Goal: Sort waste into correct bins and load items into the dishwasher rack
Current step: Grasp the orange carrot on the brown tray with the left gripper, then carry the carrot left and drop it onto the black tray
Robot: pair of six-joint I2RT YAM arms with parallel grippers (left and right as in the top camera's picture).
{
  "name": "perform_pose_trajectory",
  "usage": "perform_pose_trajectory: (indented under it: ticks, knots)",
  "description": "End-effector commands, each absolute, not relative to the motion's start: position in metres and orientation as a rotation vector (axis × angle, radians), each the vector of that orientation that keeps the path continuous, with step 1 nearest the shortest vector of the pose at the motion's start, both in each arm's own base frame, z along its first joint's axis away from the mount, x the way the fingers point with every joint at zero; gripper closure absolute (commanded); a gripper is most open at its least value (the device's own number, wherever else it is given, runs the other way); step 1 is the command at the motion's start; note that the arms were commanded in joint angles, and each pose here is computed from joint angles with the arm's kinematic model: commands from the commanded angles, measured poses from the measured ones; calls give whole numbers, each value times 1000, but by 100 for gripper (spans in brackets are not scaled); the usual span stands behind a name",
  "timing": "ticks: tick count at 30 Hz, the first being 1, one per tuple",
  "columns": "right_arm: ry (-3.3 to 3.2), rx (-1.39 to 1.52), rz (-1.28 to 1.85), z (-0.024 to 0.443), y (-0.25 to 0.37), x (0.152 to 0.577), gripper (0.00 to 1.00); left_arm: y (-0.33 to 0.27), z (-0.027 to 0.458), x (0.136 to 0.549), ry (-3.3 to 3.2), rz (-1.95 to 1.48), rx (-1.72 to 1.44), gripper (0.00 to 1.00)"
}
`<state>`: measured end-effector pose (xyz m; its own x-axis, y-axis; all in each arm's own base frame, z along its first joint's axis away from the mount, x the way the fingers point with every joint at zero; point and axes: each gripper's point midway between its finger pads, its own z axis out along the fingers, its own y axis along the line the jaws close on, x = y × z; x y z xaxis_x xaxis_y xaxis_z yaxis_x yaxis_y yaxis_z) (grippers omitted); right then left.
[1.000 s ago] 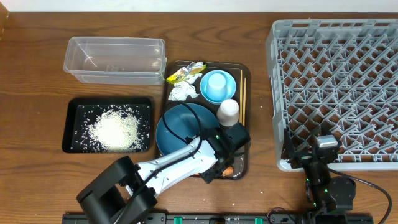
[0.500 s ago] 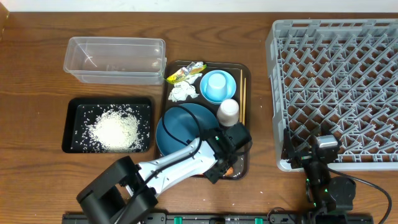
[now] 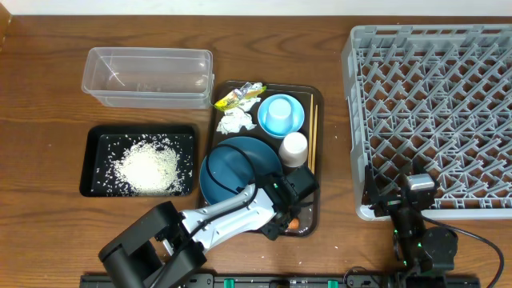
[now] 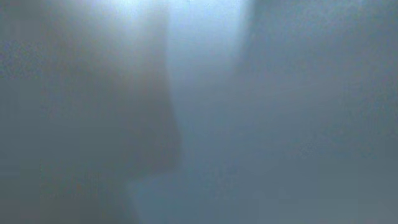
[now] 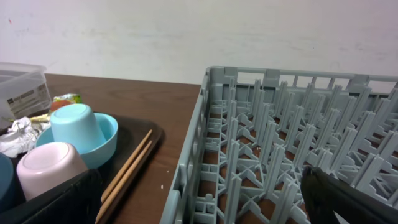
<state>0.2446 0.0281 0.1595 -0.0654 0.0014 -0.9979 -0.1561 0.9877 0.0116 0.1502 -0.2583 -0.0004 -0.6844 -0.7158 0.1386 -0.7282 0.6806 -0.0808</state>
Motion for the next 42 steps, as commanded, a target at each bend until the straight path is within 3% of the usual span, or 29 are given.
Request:
perform_pose_trajectory:
  ticks: [1, 3, 8, 13, 23, 34, 38, 42]
  knots:
    - [1635, -118, 111, 159, 25, 245, 1, -251, -8, 144, -2796, 150, 1190, 55]
    - [1635, -118, 111, 159, 25, 245, 1, -253, -5, 145, -2797, 169, 1187, 61]
    - [1635, -118, 111, 159, 25, 245, 1, -263, 9, 152, -2839, 259, 1113, 64]
    - [1635, -118, 111, 159, 25, 245, 1, -267, 19, 156, -2854, 310, 1092, 79]
    - [1635, -118, 111, 159, 25, 245, 1, -276, 28, 148, -2802, 367, 1044, 79]
    - [1635, -118, 111, 159, 25, 245, 1, -285, 88, 154, -2832, 667, 967, 79]
    - [1635, -118, 111, 159, 25, 245, 1, -262, 111, 182, -3010, 751, 1011, 78]
    - [1635, -118, 111, 159, 25, 245, 1, -207, 122, 214, -3139, 632, 1284, 78]
